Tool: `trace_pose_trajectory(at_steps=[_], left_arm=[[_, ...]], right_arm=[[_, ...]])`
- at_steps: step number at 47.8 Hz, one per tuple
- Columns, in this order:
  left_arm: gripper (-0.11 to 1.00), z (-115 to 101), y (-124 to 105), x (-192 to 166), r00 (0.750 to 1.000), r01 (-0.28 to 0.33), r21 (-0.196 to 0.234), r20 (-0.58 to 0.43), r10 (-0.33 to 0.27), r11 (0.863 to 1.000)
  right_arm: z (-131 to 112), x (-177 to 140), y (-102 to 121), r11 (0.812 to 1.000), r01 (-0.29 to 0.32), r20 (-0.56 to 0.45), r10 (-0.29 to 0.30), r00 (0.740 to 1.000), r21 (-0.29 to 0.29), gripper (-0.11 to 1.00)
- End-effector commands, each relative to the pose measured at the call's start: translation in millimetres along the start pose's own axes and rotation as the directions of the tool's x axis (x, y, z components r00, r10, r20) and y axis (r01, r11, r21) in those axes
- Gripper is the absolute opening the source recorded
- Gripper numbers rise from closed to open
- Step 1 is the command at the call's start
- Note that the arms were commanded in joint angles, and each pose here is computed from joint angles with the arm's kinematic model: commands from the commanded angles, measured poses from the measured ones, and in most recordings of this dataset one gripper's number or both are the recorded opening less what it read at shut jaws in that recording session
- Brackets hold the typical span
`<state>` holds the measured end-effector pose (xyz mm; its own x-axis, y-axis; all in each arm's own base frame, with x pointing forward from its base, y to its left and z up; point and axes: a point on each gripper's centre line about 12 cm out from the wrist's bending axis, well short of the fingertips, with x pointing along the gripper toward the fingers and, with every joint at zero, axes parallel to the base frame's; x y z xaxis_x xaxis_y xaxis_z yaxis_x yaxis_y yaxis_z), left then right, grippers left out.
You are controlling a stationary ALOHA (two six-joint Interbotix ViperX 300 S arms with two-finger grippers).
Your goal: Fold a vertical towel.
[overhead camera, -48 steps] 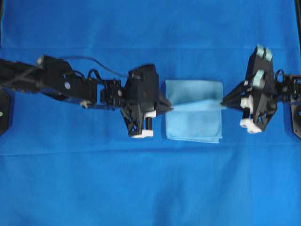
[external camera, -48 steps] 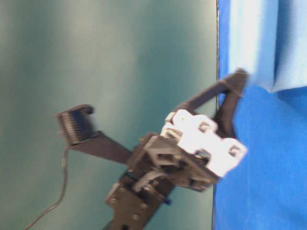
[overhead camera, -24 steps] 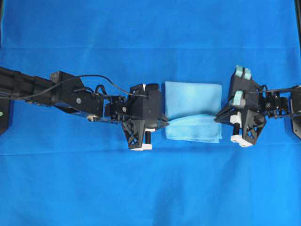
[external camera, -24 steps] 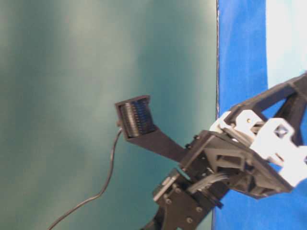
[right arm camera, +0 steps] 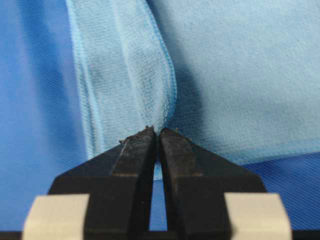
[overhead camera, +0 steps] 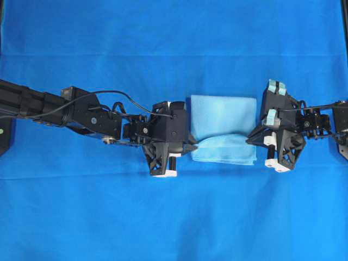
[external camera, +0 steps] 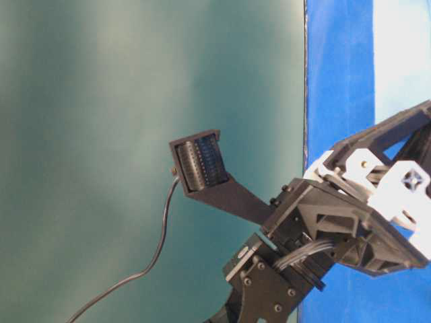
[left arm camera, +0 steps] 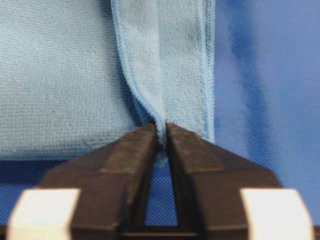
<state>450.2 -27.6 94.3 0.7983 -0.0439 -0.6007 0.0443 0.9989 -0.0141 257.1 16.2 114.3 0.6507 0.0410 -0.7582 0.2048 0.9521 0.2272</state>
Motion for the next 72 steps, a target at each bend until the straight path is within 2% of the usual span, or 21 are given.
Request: trace_pose_trajectory(at_steps=[1, 7, 10, 18, 25, 32, 41, 47, 53, 60, 68, 72], left_arm=[[0.19, 16.1, -5.2, -4.6, 0.999, 0.009, 0.018, 0.047, -0.01, 1.0], [0.32, 19.2, -13.7, -9.0, 0.998, 0.024, 0.034, 0.055, -0.026, 0.999], [0.33, 20.5, -18.6, -11.2, 0.998, 0.033, 0.039, 0.054, -0.035, 0.999], [0.33, 18.4, -39.3, -14.1, 0.996, 0.07, 0.057, 0.043, -0.072, 0.996], [0.33, 17.9, -59.9, -18.0, 0.993, 0.107, 0.089, 0.035, -0.11, 0.99], [0.33, 36.5, -68.9, -37.5, 0.989, 0.124, 0.104, 0.062, -0.131, 0.987], [0.33, 67.6, -65.6, -83.1, 0.987, 0.124, 0.107, 0.091, -0.134, 0.986], [0.33, 82.4, -58.1, -115.2, 0.982, 0.116, 0.101, 0.141, -0.129, 0.988], [0.33, 90.1, -43.8, -145.6, 0.974, 0.093, 0.081, 0.197, -0.108, 0.992], [0.33, 93.6, -31.9, -180.5, 0.961, 0.073, 0.069, 0.261, -0.089, 0.995], [0.33, 86.3, -17.9, -218.1, 0.945, 0.04, 0.073, 0.322, -0.061, 0.997], [0.33, 80.3, -12.0, -234.2, 0.935, 0.024, 0.071, 0.351, -0.047, 0.997]], right_arm=[[6.7, -1.0, 10.3, 0.999, -0.029, 0.026, 0.03, 0.999, -0.018, 0.17], [3.3, -1.5, 22.5, 0.997, -0.059, 0.015, 0.06, 0.998, -0.052, 0.55], [2.8, -2.2, 29.4, 0.995, -0.077, 0.016, 0.078, 0.997, -0.067, 0.64], [-1.1, -3.6, 43.9, 0.991, -0.114, 0.003, 0.114, 0.993, -0.065, 0.5], [-5.9, -6.5, 56.5, 0.987, -0.149, -0.007, 0.149, 0.989, -0.067, 0.51], [5.0, -18.8, 65.1, 0.98, -0.184, 0.043, 0.187, 0.981, -0.078, 0.51], [29.0, -52.1, 72.0, 0.966, -0.227, 0.159, 0.245, 0.956, -0.122, 0.5], [42.5, -76.5, 69.4, 0.962, -0.233, 0.234, 0.262, 0.936, -0.145, 0.5], [55.2, -104.5, 60.8, 0.964, -0.212, 0.308, 0.254, 0.917, -0.161, 0.5], [64.6, -136.5, 46.3, 0.97, -0.151, 0.385, 0.214, 0.898, -0.188, 0.5], [71.2, -174.5, 31.6, 0.976, -0.076, 0.478, 0.168, 0.862, -0.206, 0.5], [71.4, -186.6, 27.4, 0.975, -0.041, 0.499, 0.148, 0.854, -0.22, 0.5]])
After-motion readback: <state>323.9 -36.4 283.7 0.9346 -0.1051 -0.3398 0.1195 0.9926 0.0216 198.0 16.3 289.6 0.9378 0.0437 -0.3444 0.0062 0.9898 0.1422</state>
